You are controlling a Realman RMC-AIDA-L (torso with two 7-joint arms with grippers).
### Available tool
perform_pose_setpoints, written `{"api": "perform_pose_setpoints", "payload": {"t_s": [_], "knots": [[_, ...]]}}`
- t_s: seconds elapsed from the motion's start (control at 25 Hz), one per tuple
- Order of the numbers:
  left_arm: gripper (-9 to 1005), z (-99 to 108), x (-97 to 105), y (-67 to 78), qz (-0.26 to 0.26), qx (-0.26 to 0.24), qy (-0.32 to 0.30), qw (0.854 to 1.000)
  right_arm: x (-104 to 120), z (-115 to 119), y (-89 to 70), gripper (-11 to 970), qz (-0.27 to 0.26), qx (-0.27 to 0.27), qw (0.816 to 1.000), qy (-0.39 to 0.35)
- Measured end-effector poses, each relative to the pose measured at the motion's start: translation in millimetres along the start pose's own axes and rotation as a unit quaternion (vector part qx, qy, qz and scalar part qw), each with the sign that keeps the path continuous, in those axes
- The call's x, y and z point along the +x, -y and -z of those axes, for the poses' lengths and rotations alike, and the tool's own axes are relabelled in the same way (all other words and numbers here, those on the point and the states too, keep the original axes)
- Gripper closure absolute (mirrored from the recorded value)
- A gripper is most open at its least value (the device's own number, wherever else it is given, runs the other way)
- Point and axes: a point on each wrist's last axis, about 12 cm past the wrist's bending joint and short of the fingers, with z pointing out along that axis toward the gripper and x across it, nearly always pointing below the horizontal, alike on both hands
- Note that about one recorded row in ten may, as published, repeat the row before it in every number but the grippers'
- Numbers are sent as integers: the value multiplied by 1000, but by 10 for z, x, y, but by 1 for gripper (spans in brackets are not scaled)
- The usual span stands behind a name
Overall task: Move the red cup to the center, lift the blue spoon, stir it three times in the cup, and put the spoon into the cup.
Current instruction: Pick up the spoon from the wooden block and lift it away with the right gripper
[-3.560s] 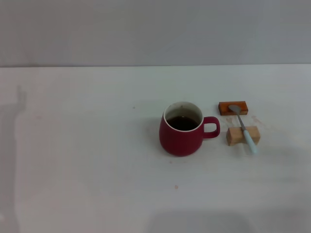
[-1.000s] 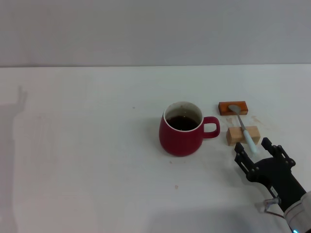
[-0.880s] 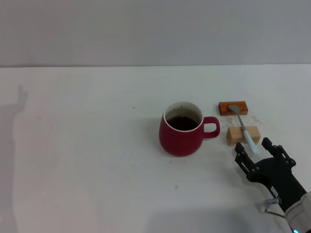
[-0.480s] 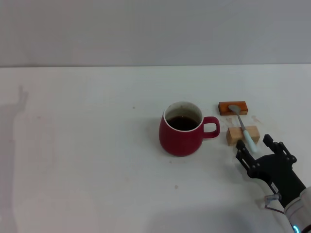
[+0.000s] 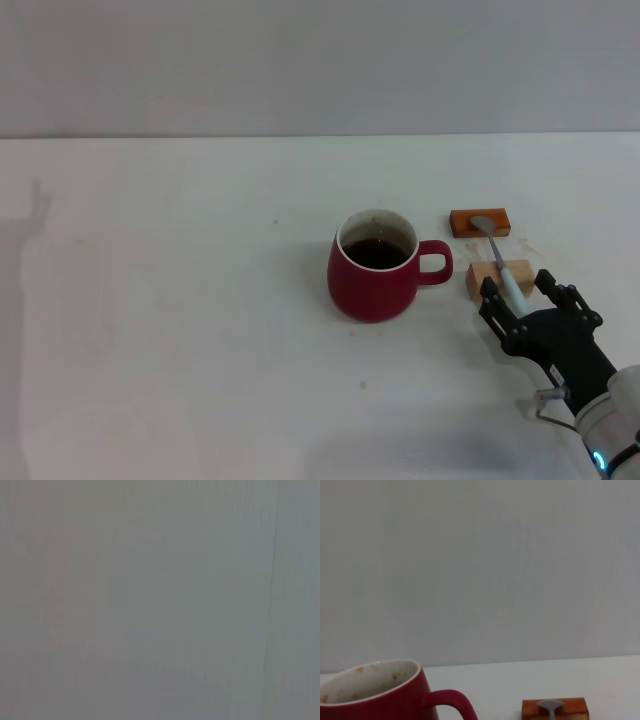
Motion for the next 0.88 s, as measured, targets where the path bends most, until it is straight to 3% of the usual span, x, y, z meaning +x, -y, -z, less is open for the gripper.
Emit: {"api": "perform_pose_setpoints", "payload": {"t_s": [0.72,0.88], "knots": [[133,45,-24,-52,-2,-5,13,1000,34,17,-42,303,-10,-5,1000,-12],[133,58,-32,-61,-3,-5,17,1000,36,19,-36,526,-11,-3,1000,-13]]}}
